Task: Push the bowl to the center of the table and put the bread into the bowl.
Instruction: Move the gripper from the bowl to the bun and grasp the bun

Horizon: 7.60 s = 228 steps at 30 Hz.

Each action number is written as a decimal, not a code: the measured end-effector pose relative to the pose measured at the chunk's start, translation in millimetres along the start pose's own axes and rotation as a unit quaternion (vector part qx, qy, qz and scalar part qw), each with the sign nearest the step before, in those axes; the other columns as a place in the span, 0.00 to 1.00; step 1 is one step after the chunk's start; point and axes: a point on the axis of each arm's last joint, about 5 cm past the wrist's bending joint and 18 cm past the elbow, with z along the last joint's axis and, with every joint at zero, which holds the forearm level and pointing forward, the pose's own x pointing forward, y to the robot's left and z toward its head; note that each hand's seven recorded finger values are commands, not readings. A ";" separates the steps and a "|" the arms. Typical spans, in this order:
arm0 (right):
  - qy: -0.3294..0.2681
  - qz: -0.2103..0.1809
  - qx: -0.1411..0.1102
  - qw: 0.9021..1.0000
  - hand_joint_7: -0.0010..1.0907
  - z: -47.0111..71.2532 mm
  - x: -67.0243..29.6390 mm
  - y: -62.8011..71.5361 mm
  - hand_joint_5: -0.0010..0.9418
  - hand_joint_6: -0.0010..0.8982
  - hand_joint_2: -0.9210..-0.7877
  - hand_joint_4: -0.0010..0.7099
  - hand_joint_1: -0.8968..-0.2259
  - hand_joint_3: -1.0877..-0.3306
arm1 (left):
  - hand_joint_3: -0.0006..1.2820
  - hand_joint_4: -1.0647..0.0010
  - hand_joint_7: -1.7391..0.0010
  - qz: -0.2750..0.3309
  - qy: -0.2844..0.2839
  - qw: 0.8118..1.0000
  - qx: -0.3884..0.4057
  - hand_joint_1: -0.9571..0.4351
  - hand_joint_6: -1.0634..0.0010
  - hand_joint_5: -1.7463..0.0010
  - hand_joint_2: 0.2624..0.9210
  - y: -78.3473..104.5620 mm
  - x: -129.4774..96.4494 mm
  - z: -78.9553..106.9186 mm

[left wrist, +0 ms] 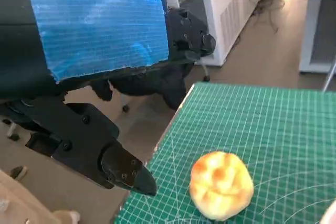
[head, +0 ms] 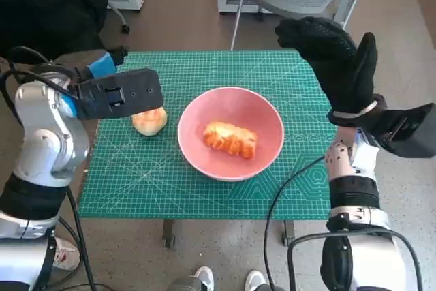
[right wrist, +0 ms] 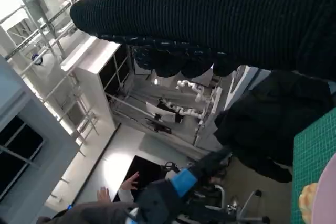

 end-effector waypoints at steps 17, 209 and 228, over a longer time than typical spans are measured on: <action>-0.003 0.006 -0.001 1.000 0.00 1.2 2.5 -0.5 0.00 0.36 0.00 0.39 0.28 0.32 | 0.02 0.82 1.00 -0.065 0.002 0.997 0.033 0.56 0.82 0.15 0.65 -22.6 28.2 14.4; 0.004 0.020 0.007 1.000 0.00 4.6 -0.8 -5.4 0.00 0.36 0.00 0.48 0.25 0.34 | 0.02 1.00 1.00 -0.036 -0.077 0.995 -0.053 0.46 0.93 1.00 0.57 -24.6 -44.1 -1.2; 0.000 0.029 0.016 0.999 0.00 0.9 3.5 -1.2 0.00 0.36 0.00 0.48 0.26 0.32 | 0.01 1.00 1.00 -0.024 -0.084 0.993 -0.079 0.46 0.93 1.00 0.58 -37.4 -38.8 -10.6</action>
